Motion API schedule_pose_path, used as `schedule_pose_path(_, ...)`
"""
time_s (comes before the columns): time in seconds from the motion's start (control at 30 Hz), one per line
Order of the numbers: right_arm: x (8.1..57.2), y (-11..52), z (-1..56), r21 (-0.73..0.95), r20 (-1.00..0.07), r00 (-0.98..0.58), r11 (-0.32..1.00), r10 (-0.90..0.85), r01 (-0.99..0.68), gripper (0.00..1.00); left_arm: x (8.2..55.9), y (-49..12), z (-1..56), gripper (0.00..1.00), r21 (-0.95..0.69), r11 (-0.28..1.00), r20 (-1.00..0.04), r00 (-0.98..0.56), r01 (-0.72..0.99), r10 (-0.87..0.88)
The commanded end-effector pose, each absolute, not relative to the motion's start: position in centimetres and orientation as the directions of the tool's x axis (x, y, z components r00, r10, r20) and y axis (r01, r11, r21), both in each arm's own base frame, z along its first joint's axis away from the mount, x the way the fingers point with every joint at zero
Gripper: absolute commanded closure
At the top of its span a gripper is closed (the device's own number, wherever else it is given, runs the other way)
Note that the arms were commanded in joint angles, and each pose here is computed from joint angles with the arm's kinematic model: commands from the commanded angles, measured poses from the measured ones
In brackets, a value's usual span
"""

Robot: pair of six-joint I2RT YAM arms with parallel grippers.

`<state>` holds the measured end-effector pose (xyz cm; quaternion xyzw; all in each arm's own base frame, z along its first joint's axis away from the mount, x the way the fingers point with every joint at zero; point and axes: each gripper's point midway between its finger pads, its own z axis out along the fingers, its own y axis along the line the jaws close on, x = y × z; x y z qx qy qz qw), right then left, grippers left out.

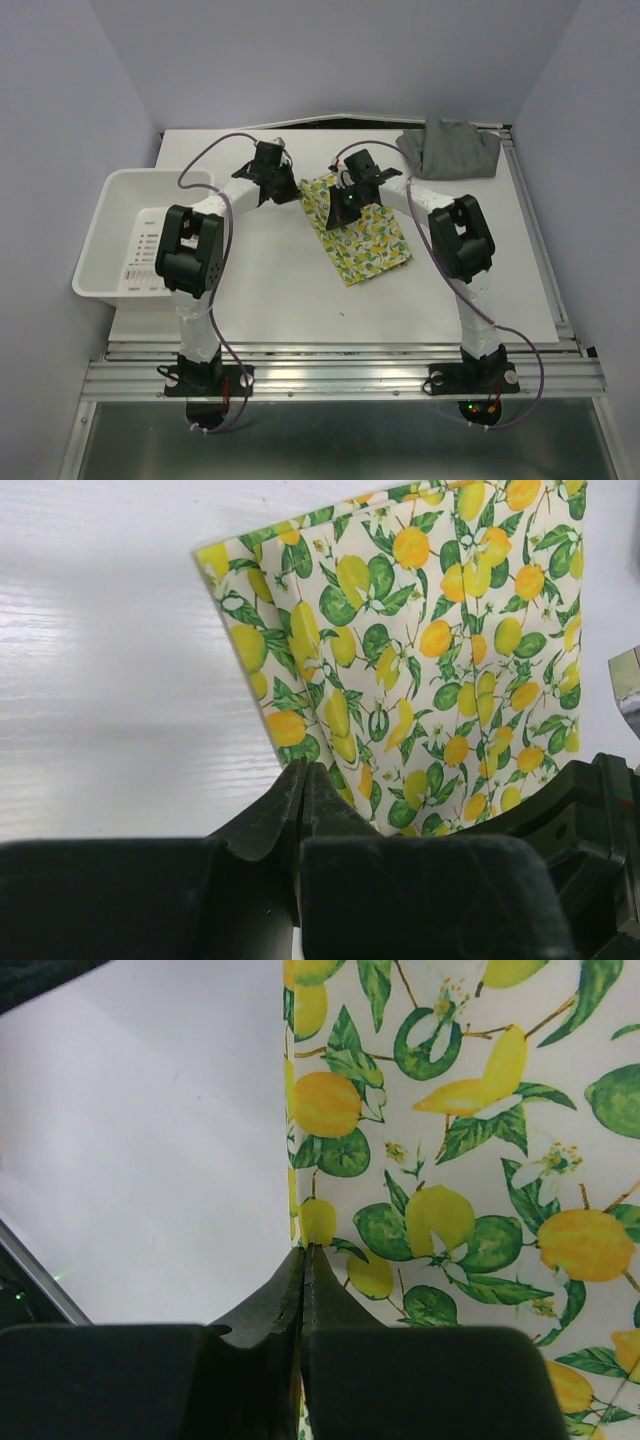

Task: Fold and stack the skirts
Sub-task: Fold the skirt

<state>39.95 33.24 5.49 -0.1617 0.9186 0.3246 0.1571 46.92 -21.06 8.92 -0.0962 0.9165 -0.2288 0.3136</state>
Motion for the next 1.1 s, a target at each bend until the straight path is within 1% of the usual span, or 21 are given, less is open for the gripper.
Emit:
schedule_pose_path(0.0, 41.0, 33.7, 7.2, 0.544, -0.449, -0.872, 0.714, -0.195, -0.44, 0.99, 46.3, -22.8, 8.4, 0.92, -0.535, 0.845, -0.5, -0.798, -0.022, -0.337)
schedule_pose_path(0.27, 41.3, 34.0, 8.0, 0.551, -0.457, -0.871, 0.711, -0.182, -0.437, 0.99, 45.8, -24.0, 5.4, 0.93, -0.518, 0.854, -0.452, -0.835, -0.04, -0.314)
schedule_pose_path(0.3, 41.4, 34.1, 8.1, 0.553, -0.457, -0.871, 0.709, -0.179, -0.437, 0.99, 45.7, -24.0, 5.1, 0.96, -0.515, 0.856, -0.445, -0.839, -0.045, -0.312)
schedule_pose_path(0.37, 41.3, 34.2, 8.1, 0.561, -0.45, -0.875, 0.706, -0.178, -0.433, 0.99, 45.6, -24.1, 4.2, 0.96, -0.51, 0.859, -0.435, -0.846, -0.05, -0.307)
schedule_pose_path(0.63, 40.9, 34.6, 8.5, 0.594, -0.432, -0.886, 0.686, -0.17, -0.421, 0.99, 45.8, -24.0, 3.0, 0.96, -0.491, 0.868, -0.425, -0.851, -0.07, -0.309)
schedule_pose_path(0.9, 39.9, 34.8, 6.4, 0.601, -0.393, -0.9, 0.688, -0.187, -0.406, 0.99, 45.6, -23.7, 3.2, 0.97, -0.485, 0.871, -0.431, -0.848, -0.07, -0.308)
schedule_pose_path(1.07, 39.4, 34.9, 3.5, 0.622, -0.323, -0.926, 0.694, -0.195, -0.363, 0.99, 45.7, -23.6, 3.9, 0.96, -0.482, 0.874, -0.443, -0.843, -0.062, -0.304)
